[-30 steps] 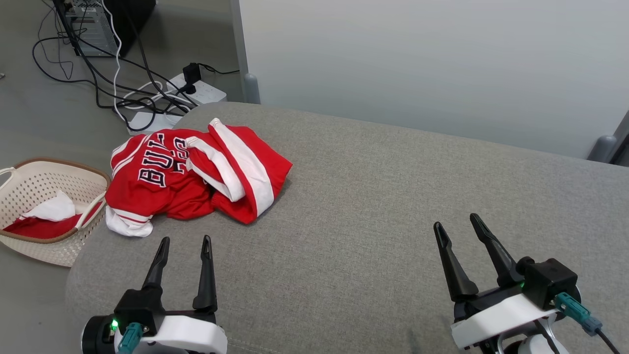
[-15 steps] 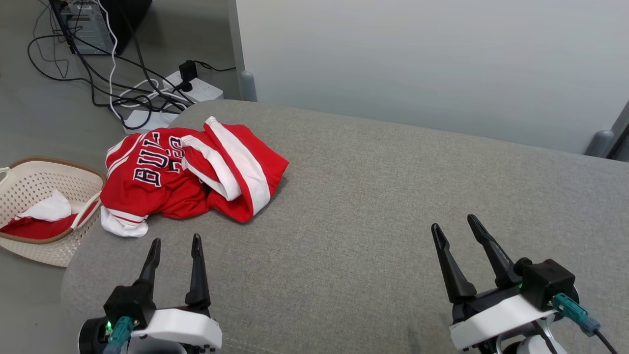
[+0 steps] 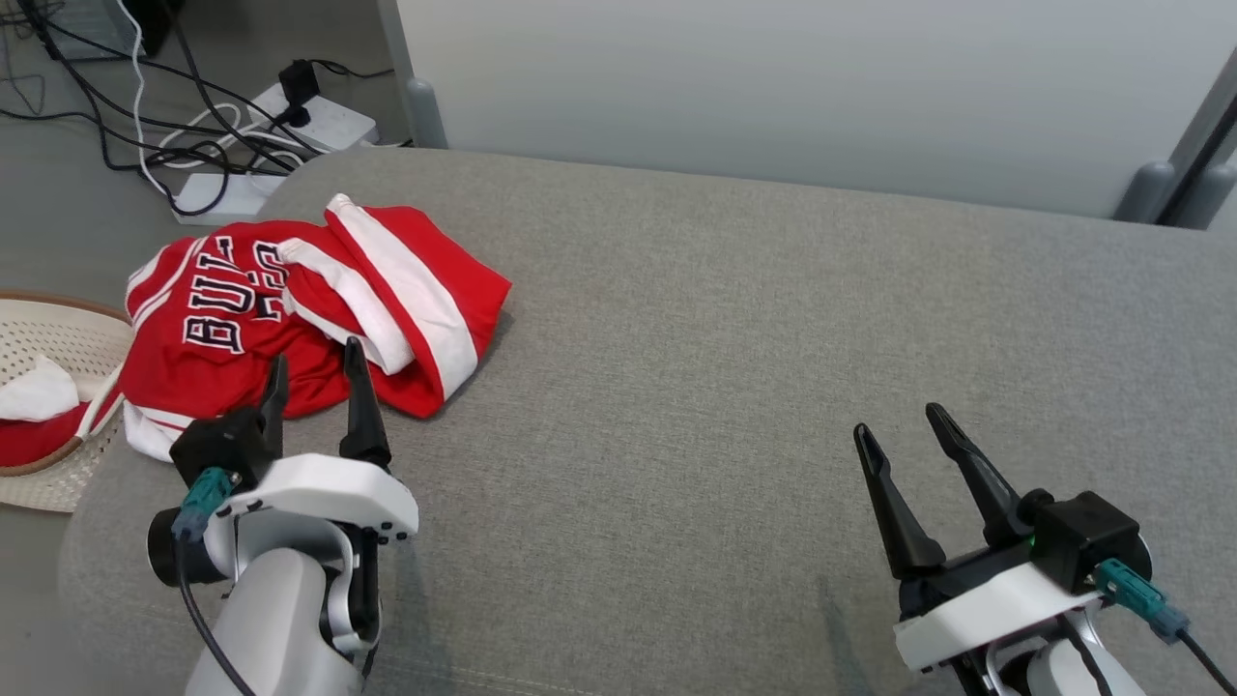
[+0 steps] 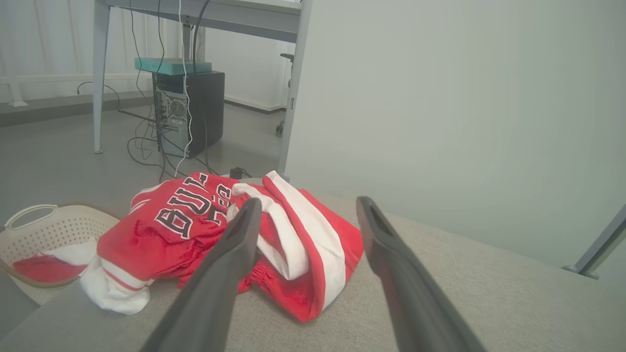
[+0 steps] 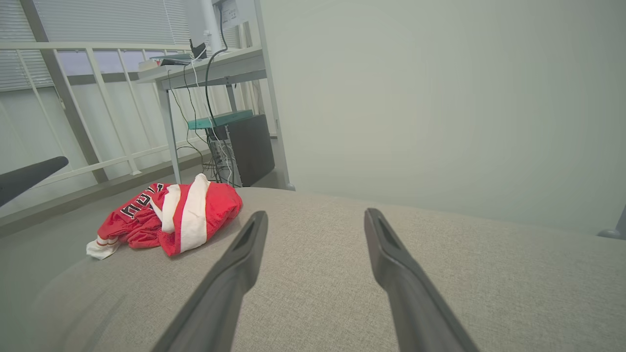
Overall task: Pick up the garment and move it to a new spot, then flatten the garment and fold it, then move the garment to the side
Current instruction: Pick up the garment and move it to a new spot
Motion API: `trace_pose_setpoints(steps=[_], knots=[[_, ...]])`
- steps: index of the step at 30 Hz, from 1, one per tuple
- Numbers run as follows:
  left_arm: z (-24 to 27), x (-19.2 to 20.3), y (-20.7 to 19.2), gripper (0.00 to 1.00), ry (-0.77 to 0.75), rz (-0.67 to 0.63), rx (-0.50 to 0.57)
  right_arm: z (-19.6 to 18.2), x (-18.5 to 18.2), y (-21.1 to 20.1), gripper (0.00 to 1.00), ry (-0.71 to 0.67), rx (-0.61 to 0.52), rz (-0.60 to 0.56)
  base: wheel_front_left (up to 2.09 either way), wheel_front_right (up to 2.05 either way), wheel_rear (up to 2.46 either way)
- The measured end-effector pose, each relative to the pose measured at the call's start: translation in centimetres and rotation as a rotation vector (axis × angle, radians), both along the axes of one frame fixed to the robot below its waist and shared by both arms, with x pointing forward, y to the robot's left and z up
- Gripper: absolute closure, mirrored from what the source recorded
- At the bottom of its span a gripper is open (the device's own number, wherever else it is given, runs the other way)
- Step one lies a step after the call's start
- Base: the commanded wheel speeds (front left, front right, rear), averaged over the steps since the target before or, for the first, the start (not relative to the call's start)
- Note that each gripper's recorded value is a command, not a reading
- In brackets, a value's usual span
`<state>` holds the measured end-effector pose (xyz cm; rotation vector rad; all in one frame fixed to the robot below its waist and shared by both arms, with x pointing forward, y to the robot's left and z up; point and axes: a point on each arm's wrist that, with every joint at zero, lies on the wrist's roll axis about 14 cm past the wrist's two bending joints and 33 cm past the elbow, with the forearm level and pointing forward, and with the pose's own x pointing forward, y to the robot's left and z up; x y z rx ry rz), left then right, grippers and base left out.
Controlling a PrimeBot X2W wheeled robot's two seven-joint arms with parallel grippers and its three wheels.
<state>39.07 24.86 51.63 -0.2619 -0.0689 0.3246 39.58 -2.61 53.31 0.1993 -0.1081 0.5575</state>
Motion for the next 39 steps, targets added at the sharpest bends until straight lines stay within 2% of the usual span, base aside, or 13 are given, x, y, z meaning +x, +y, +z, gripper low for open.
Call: trace_pose_setpoints(steps=[13,28,35,36,37,39], knots=[[-6.1,7.7,-1.7,0.0,0.257,-0.021,0.0,-1.6,2.7,-4.2,0.0,0.028,-0.02,-0.099,0.0,0.0,0.0],[-12.7,11.3,-0.4,0.0,0.507,0.035,0.07,-4.2,5.0,-7.8,0.0,0.081,-0.047,-0.185,0.0,0.0,0.0],[-14.1,11.9,-0.3,0.0,0.547,0.043,0.074,-4.9,5.5,-8.5,0.0,0.096,-0.052,-0.204,0.0,0.0,0.0],[-14.1,11.9,-0.4,0.67,0.547,0.041,0.074,-4.9,5.5,-8.6,0.0,0.096,-0.052,-0.205,0.0,0.0,0.0],[-14.1,11.9,-0.4,1.0,0.546,0.041,0.073,-4.9,5.5,-8.5,0.0,0.096,-0.051,-0.206,0.0,0.0,0.0],[-14.1,12.0,-0.5,1.0,0.544,0.037,0.07,-4.8,5.4,-8.6,0.0,0.095,-0.049,-0.207,0.0,0.0,0.0]])
